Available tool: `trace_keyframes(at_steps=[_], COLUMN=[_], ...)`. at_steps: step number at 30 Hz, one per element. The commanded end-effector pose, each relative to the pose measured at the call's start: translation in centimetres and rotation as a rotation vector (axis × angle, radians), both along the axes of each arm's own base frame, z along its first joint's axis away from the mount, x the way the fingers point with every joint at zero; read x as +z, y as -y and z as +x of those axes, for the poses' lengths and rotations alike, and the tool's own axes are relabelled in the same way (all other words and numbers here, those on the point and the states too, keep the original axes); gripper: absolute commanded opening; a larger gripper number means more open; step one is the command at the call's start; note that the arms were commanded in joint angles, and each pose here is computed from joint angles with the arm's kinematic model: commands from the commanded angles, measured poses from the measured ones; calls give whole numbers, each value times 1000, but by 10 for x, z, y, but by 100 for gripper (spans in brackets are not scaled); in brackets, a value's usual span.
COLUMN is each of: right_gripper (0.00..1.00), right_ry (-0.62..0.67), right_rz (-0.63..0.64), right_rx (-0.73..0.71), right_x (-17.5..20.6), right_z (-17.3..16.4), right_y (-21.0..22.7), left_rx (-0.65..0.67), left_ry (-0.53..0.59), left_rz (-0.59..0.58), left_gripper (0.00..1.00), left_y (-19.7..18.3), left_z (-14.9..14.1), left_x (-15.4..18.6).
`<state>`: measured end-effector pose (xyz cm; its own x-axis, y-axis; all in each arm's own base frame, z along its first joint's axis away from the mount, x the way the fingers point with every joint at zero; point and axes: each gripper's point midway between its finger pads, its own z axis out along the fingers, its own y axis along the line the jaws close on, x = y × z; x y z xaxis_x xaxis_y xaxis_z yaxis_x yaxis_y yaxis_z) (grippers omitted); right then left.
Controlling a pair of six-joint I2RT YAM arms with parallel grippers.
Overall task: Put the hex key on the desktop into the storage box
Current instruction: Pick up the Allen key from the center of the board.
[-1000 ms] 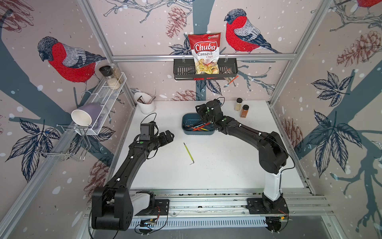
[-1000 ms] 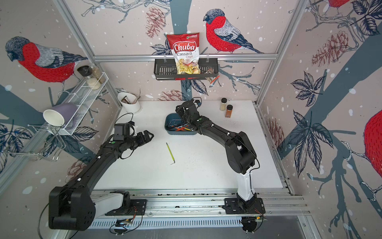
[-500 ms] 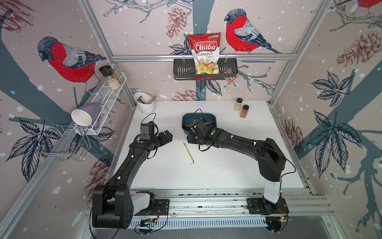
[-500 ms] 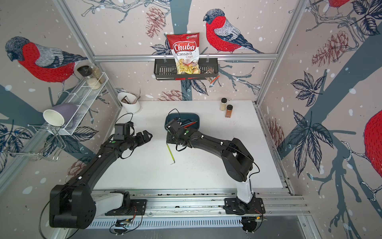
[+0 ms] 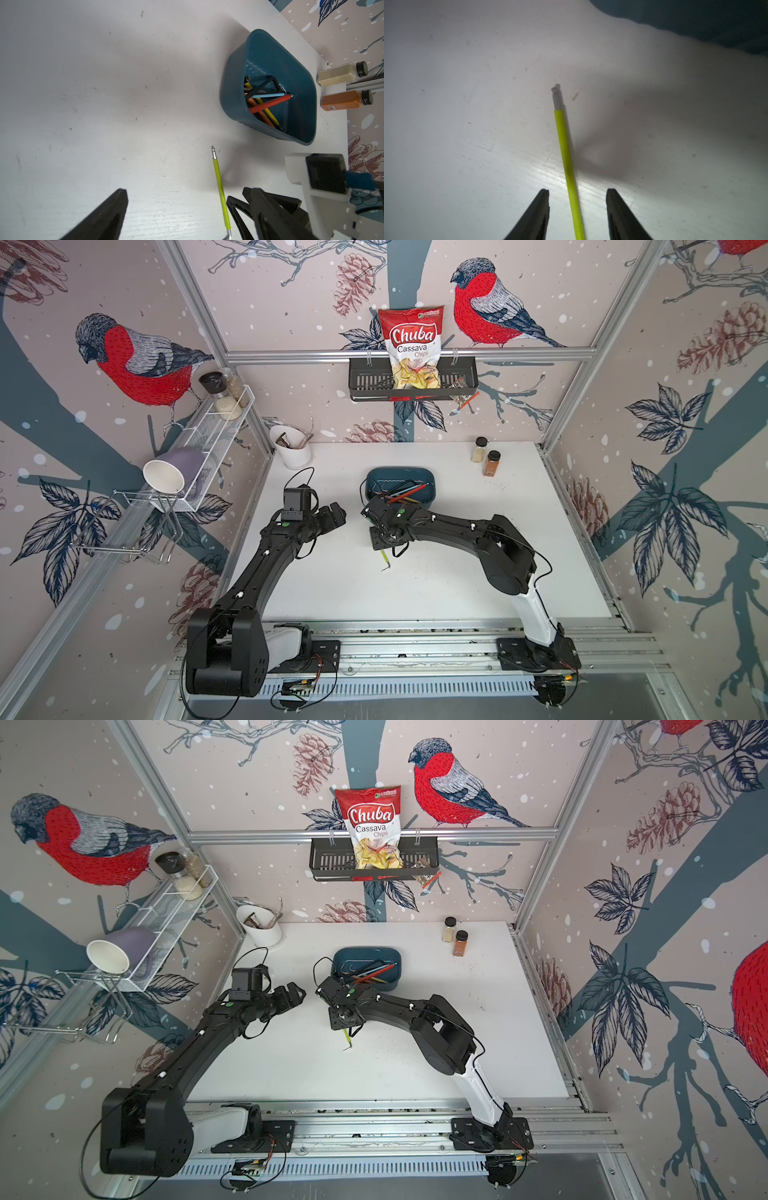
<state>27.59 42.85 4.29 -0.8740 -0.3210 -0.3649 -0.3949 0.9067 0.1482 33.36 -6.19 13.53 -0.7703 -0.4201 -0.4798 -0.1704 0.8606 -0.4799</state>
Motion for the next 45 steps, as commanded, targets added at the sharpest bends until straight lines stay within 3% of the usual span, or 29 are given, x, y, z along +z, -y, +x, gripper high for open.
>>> trace_keyframes(at_steps=[1, 17, 22, 27, 32, 37, 45], right_gripper=[49, 46, 40, 27, 2, 0, 0], right_ry=[-13, -12, -39, -79, -104, -109, -1], right_rz=[-42, -210, -229, -139, -18, 241, 340], right_rx=[24, 8, 5, -23, -94, -159, -155], right_x=[-8, -49, -70, -72, -65, -26, 43], right_z=[-5, -23, -36, -44, -40, -24, 1], right_y=[4, 21, 26, 28, 41, 39, 24], left_rx=[7, 38, 80, 99, 85, 93, 115], left_ry=[-2, 9, 29, 17, 46, 24, 57], left_rz=[19, 56, 44, 48, 20, 30, 44], left_gripper=[96, 96, 96, 96, 96, 96, 96], left_y=[-4, -15, -30, -36, -31, -35, -39], left_z=[1, 2, 6, 4, 5, 5, 4], left_x=[0, 4, 11, 8, 12, 9, 16])
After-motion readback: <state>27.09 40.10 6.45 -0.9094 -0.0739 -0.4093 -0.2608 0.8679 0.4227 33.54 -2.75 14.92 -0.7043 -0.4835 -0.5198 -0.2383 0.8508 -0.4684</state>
